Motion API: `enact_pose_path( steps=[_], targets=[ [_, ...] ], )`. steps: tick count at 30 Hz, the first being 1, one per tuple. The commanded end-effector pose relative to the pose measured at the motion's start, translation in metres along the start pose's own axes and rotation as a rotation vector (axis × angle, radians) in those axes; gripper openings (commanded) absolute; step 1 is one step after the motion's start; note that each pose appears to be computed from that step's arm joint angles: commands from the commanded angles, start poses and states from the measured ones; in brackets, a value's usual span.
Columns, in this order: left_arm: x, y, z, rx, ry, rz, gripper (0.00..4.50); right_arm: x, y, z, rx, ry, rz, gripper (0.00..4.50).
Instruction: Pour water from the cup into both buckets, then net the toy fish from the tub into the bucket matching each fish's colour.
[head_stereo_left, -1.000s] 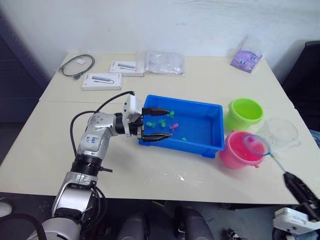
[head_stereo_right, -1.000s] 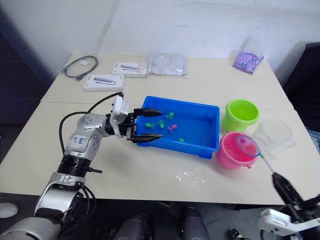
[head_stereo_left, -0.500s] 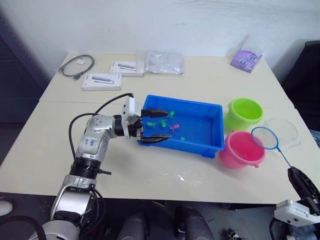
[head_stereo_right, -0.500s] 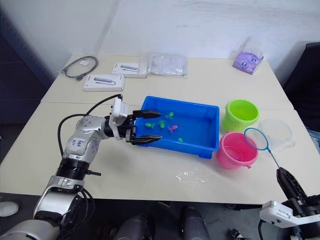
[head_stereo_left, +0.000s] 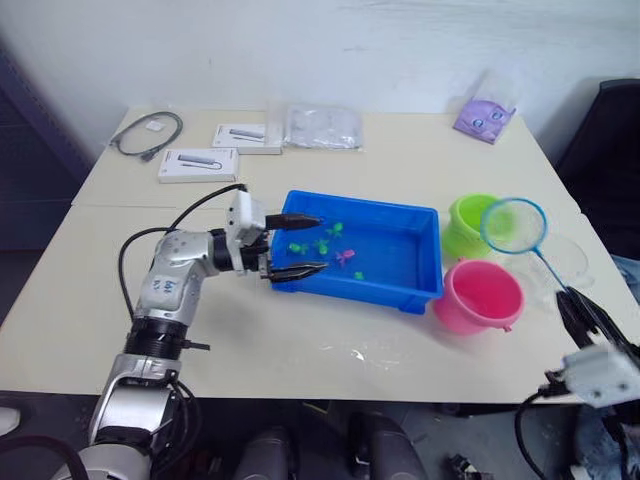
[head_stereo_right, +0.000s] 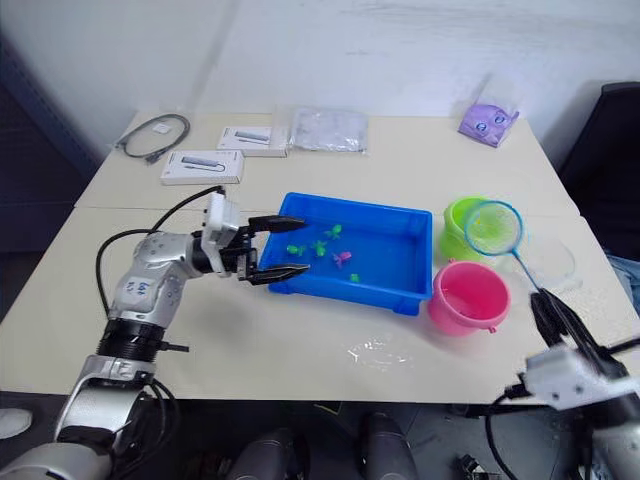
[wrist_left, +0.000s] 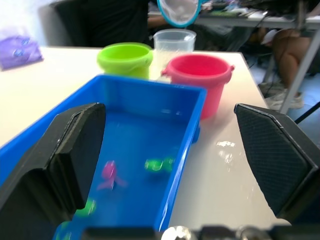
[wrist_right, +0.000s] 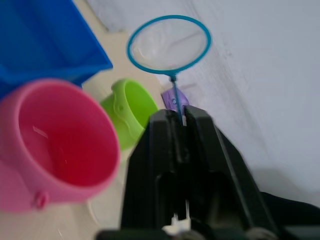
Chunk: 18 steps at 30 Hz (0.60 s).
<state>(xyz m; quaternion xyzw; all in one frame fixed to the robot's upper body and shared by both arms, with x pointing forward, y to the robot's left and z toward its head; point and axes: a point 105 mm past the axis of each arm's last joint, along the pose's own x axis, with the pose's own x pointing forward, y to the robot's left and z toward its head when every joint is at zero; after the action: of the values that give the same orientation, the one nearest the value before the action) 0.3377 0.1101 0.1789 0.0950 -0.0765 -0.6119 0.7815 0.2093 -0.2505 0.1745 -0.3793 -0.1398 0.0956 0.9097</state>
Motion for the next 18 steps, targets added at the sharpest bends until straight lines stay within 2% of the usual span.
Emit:
enact_pose_path(
  steps=[1, 3, 6, 9, 12, 18],
  targets=[
    [-0.024, 0.017, 0.008, 0.052, -0.011, 0.133, 4.41, 0.033, 0.021, 0.024, 0.340, -0.053, 0.142, 0.00],
    [-0.038, 0.022, 0.008, 0.057, -0.003, 0.190, 4.41, 0.052, 0.038, 0.030, 0.471, -0.017, 0.239, 0.00],
    [-0.053, 0.020, 0.006, 0.066, 0.041, 0.208, 4.41, 0.068, 0.052, 0.031, 0.515, 0.072, 0.379, 0.00],
    [-0.061, 0.014, 0.003, 0.074, 0.085, 0.197, 4.41, 0.079, 0.051, 0.026, 0.460, 0.164, 0.466, 0.00],
    [-0.072, 0.009, 0.002, 0.069, 0.119, 0.232, 4.41, 0.101, 0.045, 0.028, 0.376, 0.189, 0.528, 0.00],
    [-0.077, -0.006, -0.005, 0.069, 0.164, 0.263, 4.41, 0.134, 0.040, 0.012, 0.185, 0.232, 0.552, 0.00]
  ],
)
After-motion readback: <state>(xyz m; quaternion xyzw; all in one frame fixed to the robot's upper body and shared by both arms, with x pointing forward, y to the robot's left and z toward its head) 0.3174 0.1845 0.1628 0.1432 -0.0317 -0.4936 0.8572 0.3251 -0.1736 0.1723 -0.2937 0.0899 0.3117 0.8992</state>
